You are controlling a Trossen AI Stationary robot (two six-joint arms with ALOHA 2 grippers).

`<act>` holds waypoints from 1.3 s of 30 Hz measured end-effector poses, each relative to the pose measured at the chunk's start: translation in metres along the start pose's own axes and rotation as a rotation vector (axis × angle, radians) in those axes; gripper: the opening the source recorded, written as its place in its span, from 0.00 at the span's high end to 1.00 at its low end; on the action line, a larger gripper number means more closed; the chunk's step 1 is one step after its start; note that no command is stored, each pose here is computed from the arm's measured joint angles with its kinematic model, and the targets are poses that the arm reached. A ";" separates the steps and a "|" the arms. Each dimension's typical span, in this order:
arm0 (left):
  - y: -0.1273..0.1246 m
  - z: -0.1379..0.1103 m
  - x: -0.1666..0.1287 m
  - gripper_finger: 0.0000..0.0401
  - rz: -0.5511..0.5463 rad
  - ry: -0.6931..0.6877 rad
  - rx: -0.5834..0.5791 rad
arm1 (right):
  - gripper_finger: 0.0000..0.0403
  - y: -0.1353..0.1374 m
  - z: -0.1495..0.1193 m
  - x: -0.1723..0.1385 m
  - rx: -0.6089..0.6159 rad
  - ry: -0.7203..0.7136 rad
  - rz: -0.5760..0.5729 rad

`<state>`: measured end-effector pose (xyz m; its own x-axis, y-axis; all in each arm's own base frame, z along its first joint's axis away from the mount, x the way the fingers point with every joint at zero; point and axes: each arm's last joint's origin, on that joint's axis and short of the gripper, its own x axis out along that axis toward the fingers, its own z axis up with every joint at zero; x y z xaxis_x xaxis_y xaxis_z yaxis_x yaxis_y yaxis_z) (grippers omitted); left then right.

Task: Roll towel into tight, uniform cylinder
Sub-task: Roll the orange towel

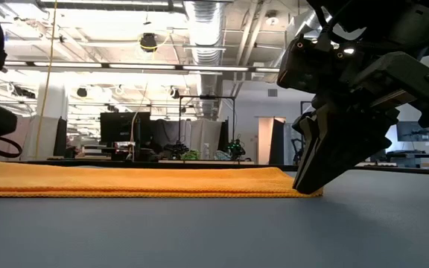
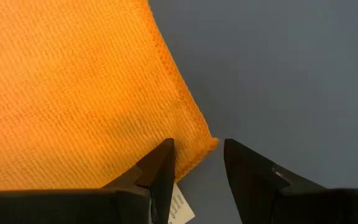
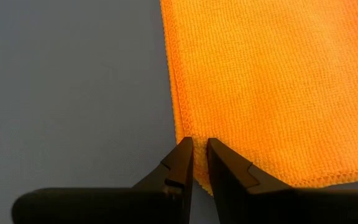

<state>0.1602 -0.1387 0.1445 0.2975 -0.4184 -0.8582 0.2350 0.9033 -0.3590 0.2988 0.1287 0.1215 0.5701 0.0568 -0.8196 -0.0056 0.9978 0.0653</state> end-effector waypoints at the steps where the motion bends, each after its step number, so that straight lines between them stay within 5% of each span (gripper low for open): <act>1: 0.000 0.000 0.000 0.68 0.001 0.001 -0.003 | 0.81 0.000 0.000 0.000 0.000 0.000 0.000; 27: -0.004 -0.004 0.001 0.99 0.028 -0.002 -0.028 | 0.81 -0.002 0.001 0.001 -0.011 -0.003 -0.003; 39: 0.000 -0.008 0.000 0.81 0.086 0.027 -0.138 | 0.81 -0.005 0.004 0.001 -0.006 -0.025 -0.001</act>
<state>0.1524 -0.1380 0.1418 0.2853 -0.3381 -0.8968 0.0797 0.9408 -0.3294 0.3030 0.1238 0.1227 0.5901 0.0552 -0.8054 -0.0101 0.9981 0.0610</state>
